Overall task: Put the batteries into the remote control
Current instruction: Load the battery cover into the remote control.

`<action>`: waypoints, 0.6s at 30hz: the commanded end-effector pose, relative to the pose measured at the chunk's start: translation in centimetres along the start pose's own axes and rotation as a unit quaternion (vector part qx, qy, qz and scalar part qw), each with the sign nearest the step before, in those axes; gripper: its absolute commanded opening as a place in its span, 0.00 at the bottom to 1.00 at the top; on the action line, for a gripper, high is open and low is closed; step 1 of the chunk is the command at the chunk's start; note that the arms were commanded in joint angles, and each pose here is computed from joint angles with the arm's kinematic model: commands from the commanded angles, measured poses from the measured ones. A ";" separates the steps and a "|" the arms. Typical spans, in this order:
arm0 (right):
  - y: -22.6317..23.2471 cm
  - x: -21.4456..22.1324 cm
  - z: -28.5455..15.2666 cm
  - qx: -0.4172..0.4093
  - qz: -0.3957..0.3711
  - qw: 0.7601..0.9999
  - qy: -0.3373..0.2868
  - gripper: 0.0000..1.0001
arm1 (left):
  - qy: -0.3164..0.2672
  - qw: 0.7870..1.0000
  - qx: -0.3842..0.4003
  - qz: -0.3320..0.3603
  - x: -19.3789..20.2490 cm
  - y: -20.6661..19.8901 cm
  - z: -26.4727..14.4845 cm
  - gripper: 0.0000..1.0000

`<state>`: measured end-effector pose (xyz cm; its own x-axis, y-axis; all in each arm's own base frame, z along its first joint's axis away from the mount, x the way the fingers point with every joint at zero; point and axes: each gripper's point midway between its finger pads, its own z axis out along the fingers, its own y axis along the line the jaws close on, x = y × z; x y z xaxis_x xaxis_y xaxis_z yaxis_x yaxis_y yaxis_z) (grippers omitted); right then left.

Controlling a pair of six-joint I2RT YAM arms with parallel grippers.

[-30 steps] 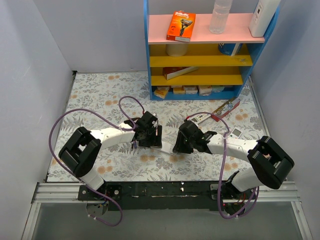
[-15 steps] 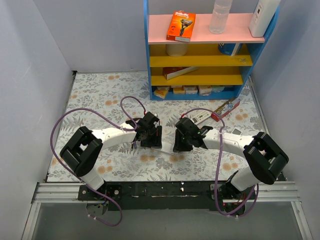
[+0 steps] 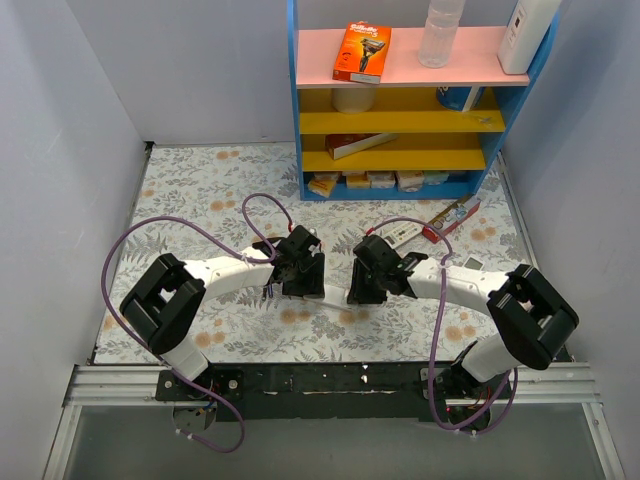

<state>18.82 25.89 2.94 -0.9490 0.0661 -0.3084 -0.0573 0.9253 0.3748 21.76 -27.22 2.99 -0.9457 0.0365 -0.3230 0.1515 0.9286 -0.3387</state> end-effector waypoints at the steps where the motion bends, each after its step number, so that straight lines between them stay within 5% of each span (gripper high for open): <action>1: 1.4 2.1 0.4 -0.040 0.043 0.998 0.038 0.39 | 0.040 0.995 0.086 0.013 2.5 -4.5 -0.7 0.52; 18: 0.4 2.8 -0.6 -0.035 0.090 0.995 0.039 0.36 | 0.037 0.996 0.080 -0.019 3.2 -3.7 -1.2 0.52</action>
<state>18.24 25.55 2.90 -0.9494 0.1894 -0.2504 0.0674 0.9019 0.4266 21.00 -27.17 2.95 -0.9489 0.0045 -0.3156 0.1228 0.9264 -0.3560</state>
